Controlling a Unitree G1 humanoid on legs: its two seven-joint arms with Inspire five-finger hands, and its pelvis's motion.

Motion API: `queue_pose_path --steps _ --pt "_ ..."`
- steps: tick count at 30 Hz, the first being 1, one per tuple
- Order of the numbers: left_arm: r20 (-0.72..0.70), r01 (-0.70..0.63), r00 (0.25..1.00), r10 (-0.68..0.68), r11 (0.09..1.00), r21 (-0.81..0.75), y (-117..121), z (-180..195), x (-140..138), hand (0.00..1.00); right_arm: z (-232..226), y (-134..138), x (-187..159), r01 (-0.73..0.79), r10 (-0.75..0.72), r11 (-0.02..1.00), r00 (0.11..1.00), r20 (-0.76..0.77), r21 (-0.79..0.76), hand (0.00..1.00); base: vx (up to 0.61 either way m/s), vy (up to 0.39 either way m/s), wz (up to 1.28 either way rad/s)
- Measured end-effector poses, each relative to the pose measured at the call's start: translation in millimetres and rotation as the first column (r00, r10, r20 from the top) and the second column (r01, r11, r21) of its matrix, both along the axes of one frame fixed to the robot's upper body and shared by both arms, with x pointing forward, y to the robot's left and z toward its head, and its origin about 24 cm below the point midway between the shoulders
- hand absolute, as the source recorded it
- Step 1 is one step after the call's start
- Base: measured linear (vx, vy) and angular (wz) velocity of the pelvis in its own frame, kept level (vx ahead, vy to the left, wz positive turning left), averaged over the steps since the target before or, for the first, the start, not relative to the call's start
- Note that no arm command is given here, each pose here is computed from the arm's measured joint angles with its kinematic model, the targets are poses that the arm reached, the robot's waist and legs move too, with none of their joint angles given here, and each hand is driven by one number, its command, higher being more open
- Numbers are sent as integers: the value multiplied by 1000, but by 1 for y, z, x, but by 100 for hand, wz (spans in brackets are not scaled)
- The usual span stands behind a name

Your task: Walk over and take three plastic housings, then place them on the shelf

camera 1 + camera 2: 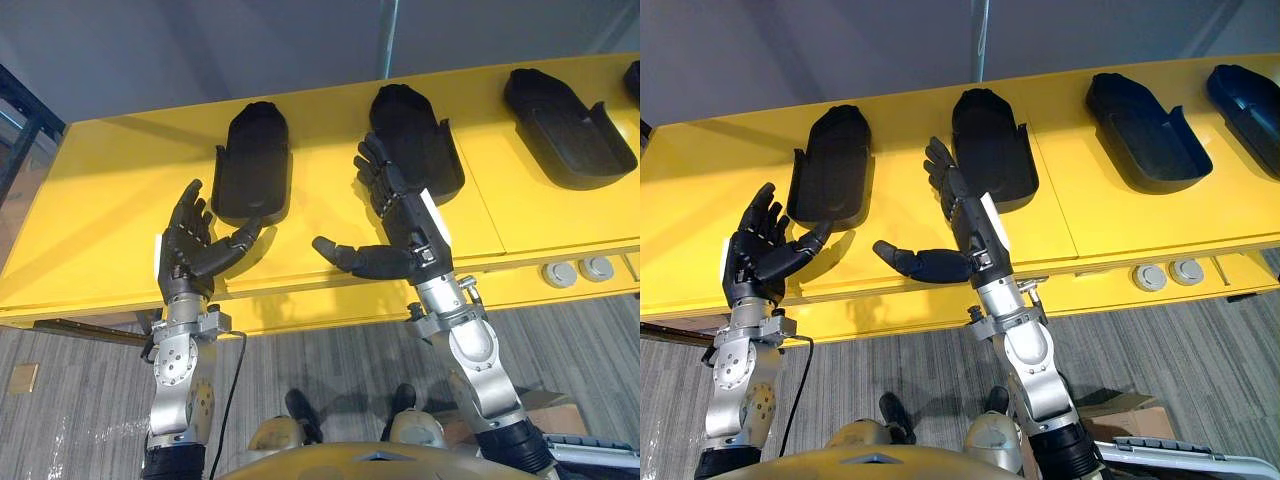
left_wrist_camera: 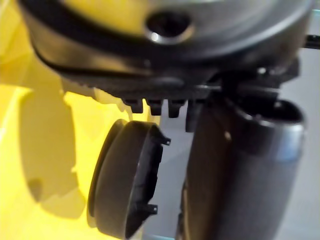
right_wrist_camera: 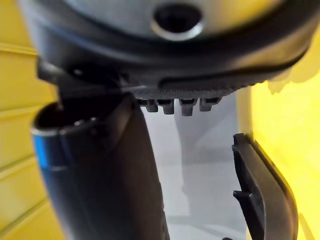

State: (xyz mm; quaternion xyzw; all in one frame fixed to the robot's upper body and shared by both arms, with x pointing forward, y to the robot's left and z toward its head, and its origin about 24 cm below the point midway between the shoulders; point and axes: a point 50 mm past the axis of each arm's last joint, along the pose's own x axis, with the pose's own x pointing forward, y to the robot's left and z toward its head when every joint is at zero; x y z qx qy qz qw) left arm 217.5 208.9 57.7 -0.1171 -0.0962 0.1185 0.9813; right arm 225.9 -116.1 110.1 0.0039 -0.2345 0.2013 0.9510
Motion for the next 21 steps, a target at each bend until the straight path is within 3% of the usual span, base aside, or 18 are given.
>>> queue_pose_path --steps 21 --pt "-80 78 994 -78 997 -4 -12 -15 0 100 -7 -1 -12 -16 16 1000 999 -38 0 100 -5 0 0"
